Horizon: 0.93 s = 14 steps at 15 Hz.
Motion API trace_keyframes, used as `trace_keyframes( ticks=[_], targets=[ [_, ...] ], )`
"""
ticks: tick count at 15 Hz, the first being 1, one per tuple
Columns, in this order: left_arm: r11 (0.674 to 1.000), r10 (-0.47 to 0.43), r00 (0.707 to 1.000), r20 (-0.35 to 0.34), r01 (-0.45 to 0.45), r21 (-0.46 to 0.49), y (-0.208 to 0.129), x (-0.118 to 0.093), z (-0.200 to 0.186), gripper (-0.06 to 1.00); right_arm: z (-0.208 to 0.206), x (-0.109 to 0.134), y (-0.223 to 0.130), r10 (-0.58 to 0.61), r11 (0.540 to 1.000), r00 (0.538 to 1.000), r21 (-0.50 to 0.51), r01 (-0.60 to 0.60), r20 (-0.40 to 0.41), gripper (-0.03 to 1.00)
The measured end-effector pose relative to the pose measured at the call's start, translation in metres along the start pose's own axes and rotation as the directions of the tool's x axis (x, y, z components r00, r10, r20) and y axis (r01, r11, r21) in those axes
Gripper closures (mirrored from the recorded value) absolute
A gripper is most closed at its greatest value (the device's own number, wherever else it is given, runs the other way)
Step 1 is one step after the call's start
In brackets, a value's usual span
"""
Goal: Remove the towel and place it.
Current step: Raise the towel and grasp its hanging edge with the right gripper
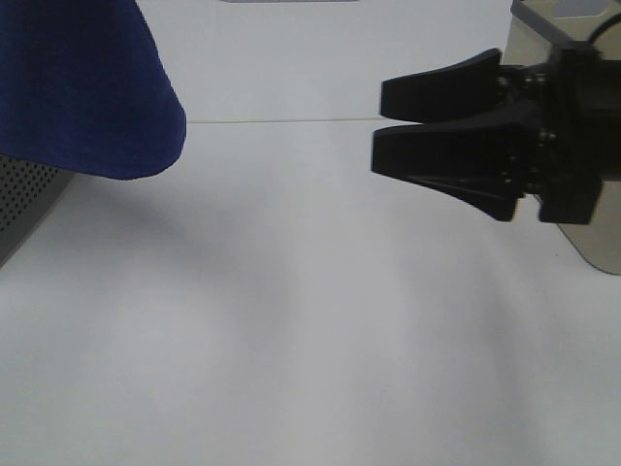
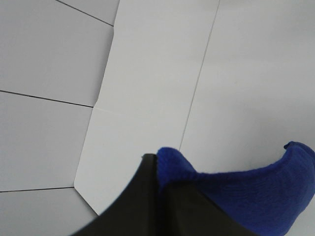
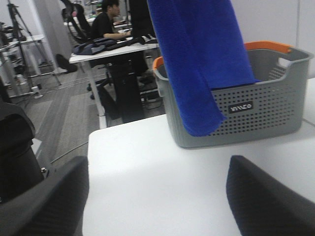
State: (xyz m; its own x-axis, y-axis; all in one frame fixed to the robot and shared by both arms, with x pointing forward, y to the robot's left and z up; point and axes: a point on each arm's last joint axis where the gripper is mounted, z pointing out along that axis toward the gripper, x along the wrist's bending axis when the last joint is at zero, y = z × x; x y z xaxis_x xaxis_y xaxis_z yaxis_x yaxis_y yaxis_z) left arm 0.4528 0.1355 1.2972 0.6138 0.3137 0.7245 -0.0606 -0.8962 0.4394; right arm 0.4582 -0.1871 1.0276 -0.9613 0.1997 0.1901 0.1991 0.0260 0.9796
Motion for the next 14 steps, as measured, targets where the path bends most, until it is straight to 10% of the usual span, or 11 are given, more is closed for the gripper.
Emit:
trace_keyframes(
  ticks=[14],
  targets=[
    [0.994,-0.019,0.998,0.060,0.025,-0.103,0.009,-0.005,0.000,0.94,0.133,-0.060,0.005,0.002,0.998,0.973,0.067,0.014,-0.229,0.21]
  ],
)
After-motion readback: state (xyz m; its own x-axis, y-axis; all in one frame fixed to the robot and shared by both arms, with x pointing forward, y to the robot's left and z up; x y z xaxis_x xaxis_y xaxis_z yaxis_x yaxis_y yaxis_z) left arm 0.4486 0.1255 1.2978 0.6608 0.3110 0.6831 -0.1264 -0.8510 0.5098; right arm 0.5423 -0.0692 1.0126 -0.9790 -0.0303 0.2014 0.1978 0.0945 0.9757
